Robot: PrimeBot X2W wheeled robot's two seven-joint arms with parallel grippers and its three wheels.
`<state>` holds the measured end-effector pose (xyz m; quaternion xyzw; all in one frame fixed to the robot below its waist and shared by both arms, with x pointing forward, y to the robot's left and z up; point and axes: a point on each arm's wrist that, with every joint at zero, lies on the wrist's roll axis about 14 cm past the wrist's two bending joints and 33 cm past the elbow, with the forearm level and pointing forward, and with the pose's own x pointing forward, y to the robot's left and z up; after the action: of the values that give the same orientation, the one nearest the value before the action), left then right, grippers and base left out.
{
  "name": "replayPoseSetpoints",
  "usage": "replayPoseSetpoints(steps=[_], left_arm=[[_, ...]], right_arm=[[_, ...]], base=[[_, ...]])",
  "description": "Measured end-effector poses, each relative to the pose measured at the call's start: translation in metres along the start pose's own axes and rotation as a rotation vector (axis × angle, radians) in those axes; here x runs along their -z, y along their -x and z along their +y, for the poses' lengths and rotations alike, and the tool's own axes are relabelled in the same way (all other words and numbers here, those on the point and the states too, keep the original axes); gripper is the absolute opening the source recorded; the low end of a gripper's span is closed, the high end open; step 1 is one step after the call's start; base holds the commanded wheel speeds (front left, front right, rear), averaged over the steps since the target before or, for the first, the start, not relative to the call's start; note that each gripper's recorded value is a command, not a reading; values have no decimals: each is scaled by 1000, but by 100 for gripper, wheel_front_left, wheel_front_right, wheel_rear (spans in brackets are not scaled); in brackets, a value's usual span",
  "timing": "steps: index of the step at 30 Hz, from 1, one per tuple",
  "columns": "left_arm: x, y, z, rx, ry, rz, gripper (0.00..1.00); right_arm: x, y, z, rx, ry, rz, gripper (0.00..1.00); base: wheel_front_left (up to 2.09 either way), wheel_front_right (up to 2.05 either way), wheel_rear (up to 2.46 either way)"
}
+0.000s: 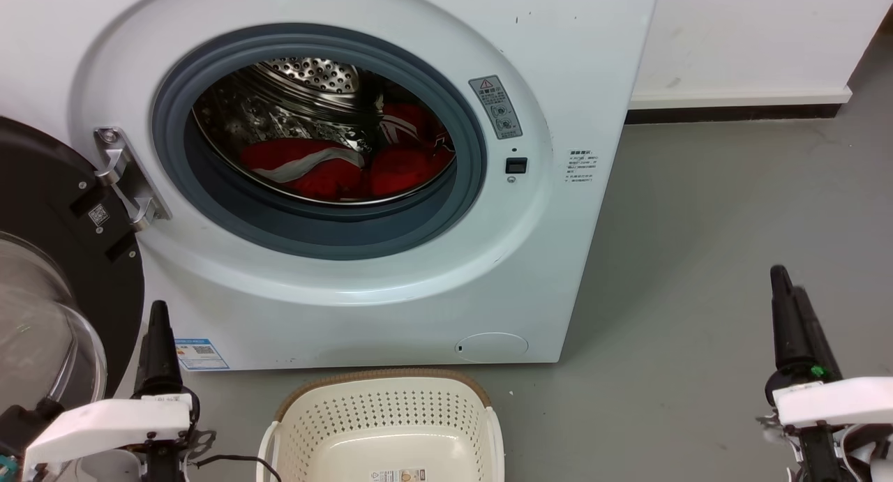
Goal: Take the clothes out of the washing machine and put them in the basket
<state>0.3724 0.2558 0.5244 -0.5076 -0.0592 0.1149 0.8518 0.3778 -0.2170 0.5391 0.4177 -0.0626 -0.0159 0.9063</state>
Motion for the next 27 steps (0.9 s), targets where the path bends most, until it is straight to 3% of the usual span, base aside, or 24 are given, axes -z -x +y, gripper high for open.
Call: replayPoseSetpoints(steps=[16, 27], left_arm=[[21, 14, -58, 168, -381, -18, 100], [40, 22, -65, 190, -628, -11, 100]], right_arm=[[-6, 1, 51, -164, 372, -51, 100], [-2, 7, 57, -193, 578, -64, 100]], base=[[0, 0, 0], [0, 0, 0]])
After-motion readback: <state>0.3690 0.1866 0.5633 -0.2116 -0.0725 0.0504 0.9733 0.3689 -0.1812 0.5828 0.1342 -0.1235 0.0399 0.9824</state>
